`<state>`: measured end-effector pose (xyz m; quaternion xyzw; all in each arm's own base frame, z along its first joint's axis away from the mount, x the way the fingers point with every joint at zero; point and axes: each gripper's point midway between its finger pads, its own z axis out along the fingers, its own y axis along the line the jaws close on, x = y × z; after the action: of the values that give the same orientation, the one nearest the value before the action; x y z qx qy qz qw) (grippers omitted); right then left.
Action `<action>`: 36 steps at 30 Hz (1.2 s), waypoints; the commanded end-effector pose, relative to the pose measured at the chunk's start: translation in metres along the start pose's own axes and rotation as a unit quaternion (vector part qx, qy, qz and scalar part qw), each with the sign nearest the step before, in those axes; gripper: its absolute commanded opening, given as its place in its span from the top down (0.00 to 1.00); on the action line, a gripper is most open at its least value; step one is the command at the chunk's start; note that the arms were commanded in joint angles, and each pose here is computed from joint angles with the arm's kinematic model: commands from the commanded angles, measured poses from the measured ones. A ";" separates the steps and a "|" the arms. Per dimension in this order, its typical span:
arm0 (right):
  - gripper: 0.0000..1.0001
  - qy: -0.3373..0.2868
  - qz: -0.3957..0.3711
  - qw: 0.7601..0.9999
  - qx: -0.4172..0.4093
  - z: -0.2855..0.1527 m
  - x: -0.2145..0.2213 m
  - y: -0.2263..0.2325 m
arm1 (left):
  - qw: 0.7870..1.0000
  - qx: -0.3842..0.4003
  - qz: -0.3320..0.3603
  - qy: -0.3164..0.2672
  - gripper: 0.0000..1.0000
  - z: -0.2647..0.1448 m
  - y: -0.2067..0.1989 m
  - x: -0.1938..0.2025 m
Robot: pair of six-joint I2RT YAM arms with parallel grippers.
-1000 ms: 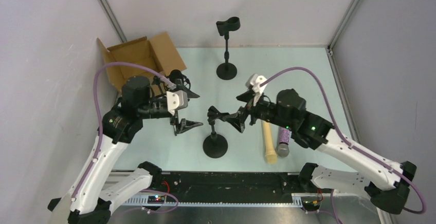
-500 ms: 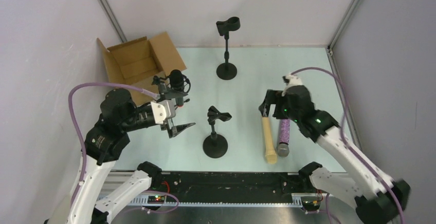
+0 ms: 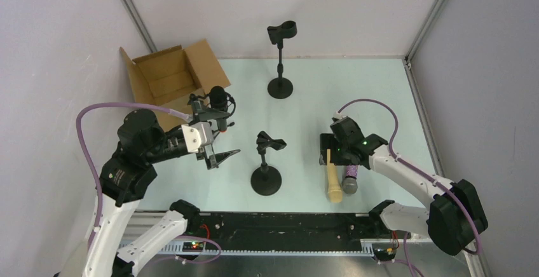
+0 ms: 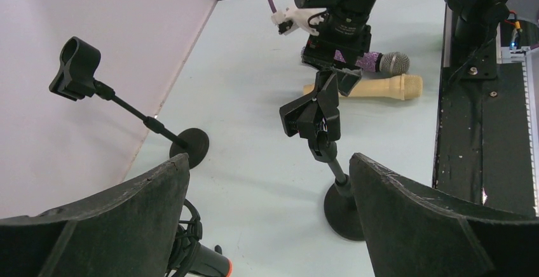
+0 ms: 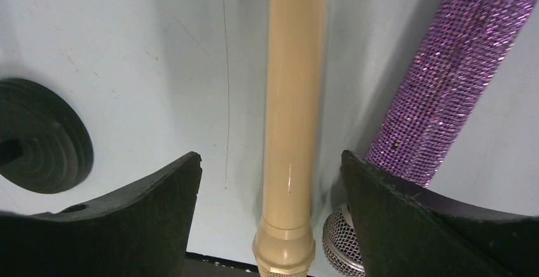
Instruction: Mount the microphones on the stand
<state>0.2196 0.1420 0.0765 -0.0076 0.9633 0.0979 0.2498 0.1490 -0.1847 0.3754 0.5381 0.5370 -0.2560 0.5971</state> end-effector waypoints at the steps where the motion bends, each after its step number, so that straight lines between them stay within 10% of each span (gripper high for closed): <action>1: 0.16 0.016 -0.002 1.000 0.002 0.012 0.014 0.004 | 1.000 -0.010 0.012 -0.013 0.00 -0.004 0.005 -0.015; 13: 0.29 0.064 -0.016 0.997 0.027 0.039 0.041 0.008 | 0.999 -0.018 0.024 -0.029 0.00 -0.010 0.009 -0.033; 24: 0.94 0.020 -0.022 1.000 -0.006 0.018 0.016 0.024 | 0.997 -0.018 0.050 -0.049 0.00 -0.015 0.014 -0.057; 36: 1.00 -0.114 -0.019 0.937 -0.328 -0.215 -0.093 0.107 | 0.965 0.001 0.243 -0.096 0.00 -0.020 0.013 -0.099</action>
<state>0.2304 0.1828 0.2446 -0.0260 0.8903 0.2905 0.3498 0.1325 -0.1876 0.4392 0.5891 0.4265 -0.2156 0.6516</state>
